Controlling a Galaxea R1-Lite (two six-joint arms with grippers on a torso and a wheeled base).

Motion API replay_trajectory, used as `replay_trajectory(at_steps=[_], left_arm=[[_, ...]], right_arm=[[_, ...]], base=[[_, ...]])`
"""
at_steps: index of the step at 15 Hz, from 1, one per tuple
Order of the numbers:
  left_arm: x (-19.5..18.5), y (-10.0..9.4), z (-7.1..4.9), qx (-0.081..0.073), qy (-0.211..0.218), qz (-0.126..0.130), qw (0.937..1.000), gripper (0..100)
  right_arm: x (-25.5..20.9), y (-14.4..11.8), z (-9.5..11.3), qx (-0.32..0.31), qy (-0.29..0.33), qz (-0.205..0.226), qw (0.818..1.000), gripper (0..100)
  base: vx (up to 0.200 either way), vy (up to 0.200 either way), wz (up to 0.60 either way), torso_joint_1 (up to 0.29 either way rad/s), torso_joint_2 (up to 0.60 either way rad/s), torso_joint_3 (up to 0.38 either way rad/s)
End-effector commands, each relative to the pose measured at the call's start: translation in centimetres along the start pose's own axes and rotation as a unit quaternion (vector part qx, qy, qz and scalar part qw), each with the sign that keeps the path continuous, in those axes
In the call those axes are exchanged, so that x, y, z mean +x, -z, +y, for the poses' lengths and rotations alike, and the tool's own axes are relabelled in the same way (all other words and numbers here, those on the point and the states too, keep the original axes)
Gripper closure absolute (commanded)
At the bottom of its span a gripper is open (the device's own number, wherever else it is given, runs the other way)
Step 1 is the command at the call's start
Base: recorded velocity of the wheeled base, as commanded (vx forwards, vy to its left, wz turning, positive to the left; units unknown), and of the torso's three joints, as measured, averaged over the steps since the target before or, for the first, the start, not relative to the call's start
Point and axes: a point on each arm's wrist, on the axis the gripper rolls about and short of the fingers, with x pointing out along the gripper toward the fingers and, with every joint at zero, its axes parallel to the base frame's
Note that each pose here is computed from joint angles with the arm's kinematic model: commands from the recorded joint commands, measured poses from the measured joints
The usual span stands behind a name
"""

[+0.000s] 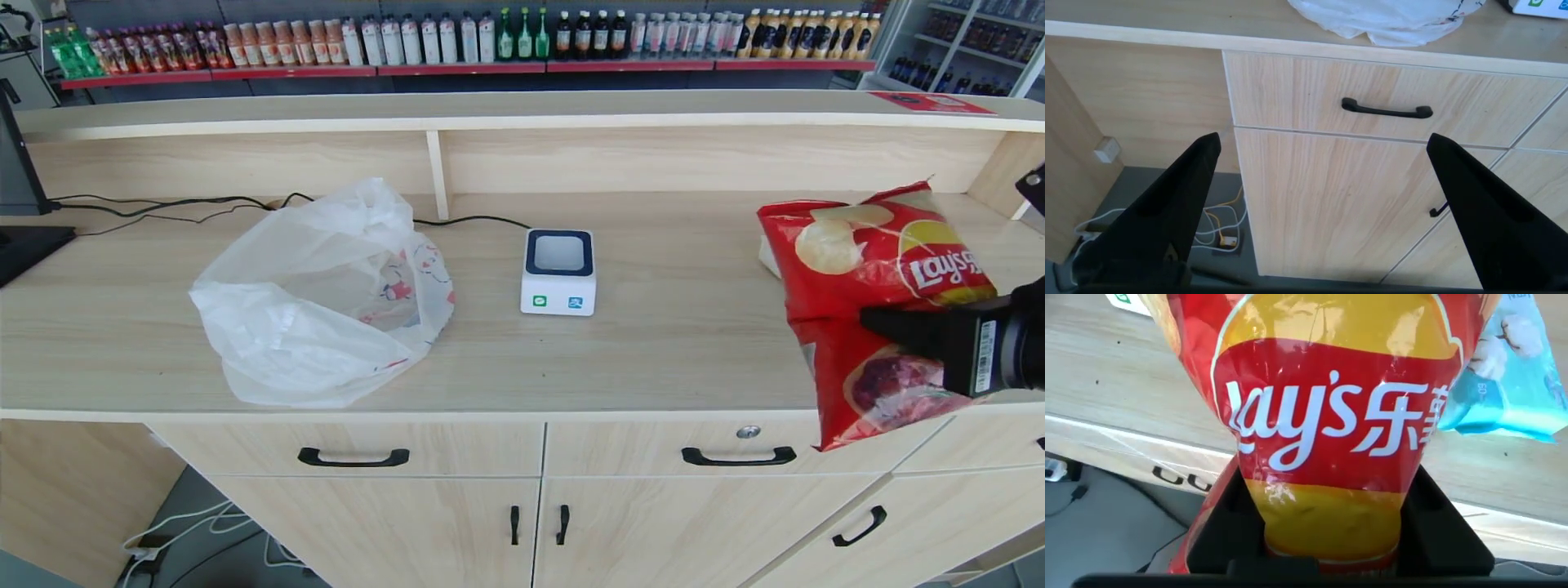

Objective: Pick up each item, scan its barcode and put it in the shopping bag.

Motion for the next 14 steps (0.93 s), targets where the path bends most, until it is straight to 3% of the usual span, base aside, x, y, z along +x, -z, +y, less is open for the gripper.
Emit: replay_trajectory(at_steps=[1,5,9,14], left_arm=[[0.0,0.0,0.0,0.0,0.0,0.0,1.0,0],[0.0,0.0,0.0,0.0,0.0,0.0,1.0,0],[0.0,0.0,0.0,0.0,0.0,0.0,1.0,0],[0.0,0.0,0.0,0.0,0.0,0.0,1.0,0]], right_arm=[[-4.4,1.8,-0.4,0.004,-0.015,-0.04,0.999,100],[-3.3,1.5,0.7,0.011,-0.07,-0.059,0.996,100],[-0.6,1.8,1.8,0.06,-0.151,-0.07,0.984,100],[1.8,3.2,3.1,0.131,-0.284,-0.104,0.944,100]], base=[[0.0,0.0,0.0,0.0,0.0,0.0],[0.0,0.0,0.0,0.0,0.0,0.0],[0.0,0.0,0.0,0.0,0.0,0.0],[0.0,0.0,0.0,0.0,0.0,0.0]])
